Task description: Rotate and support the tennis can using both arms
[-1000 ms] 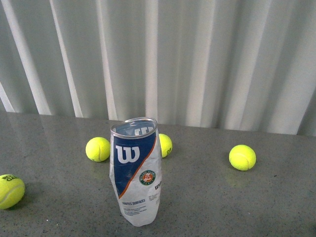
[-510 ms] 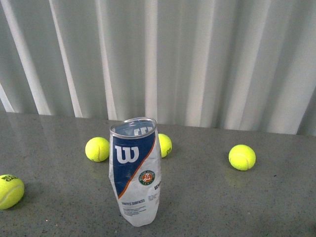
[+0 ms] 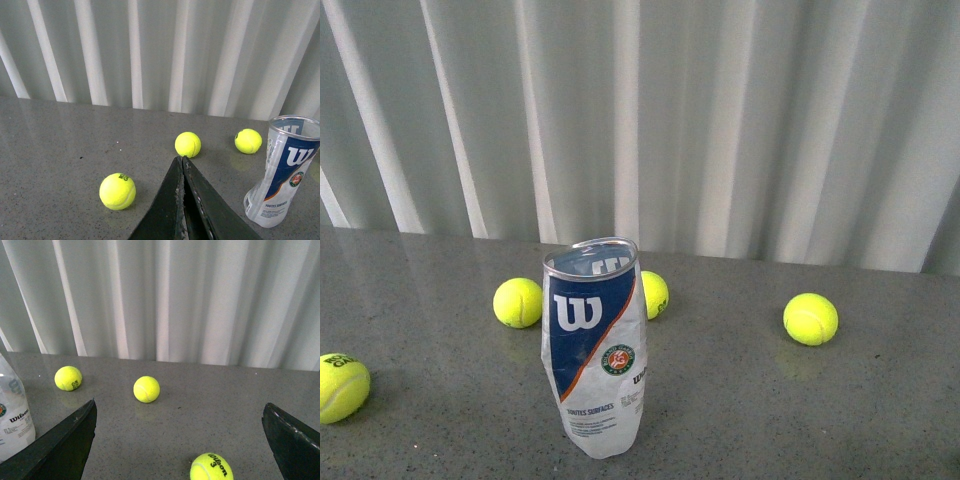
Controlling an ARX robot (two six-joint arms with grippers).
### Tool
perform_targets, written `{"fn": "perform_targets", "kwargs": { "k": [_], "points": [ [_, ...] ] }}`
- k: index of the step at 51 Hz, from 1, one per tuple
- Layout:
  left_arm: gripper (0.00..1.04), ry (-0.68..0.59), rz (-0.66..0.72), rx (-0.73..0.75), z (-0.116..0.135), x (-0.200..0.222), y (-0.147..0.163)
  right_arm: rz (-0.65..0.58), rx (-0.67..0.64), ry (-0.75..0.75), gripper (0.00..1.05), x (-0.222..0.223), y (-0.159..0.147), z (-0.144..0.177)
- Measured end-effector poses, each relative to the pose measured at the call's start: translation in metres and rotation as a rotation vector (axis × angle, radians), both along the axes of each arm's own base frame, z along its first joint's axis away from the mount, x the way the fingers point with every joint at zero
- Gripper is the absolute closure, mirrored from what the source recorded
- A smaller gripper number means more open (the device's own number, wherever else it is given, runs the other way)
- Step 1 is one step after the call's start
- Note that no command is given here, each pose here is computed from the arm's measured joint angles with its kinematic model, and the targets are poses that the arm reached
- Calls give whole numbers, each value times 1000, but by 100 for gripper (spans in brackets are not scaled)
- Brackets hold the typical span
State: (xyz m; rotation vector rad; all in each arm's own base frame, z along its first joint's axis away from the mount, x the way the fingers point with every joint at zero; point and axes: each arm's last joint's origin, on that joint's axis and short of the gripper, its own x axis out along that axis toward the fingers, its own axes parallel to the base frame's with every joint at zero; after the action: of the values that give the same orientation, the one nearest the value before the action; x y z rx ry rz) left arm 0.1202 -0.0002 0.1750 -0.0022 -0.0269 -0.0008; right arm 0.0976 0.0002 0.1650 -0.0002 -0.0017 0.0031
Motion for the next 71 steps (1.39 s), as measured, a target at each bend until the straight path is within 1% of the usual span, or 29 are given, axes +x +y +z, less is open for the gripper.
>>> {"fn": "perform_targets", "kwargs": {
  "k": [33,37,43,51,60,68,70,71],
  "points": [
    [101,-2,0,0,0,-13,0,0,0,0,7,0,0,0],
    [101,34,-2,0,-5,-19,0,0,0,0,7,0,0,0],
    [101,1,-2,0,-3,-24,0,0,0,0,7,0,0,0],
    [101,5,-2,-1,-3,-24,0,0,0,0,7,0,0,0],
    [61,5,-2,-1,-3,-24,0,0,0,0,7,0,0,0],
    [36,5,-2,-1,-3,-24,0,0,0,0,7,0,0,0],
    [25,5,-2,-1,-3,-24,0,0,0,0,7,0,0,0],
    [21,5,-2,-1,-3,-24,0,0,0,0,7,0,0,0]
  ]
}}
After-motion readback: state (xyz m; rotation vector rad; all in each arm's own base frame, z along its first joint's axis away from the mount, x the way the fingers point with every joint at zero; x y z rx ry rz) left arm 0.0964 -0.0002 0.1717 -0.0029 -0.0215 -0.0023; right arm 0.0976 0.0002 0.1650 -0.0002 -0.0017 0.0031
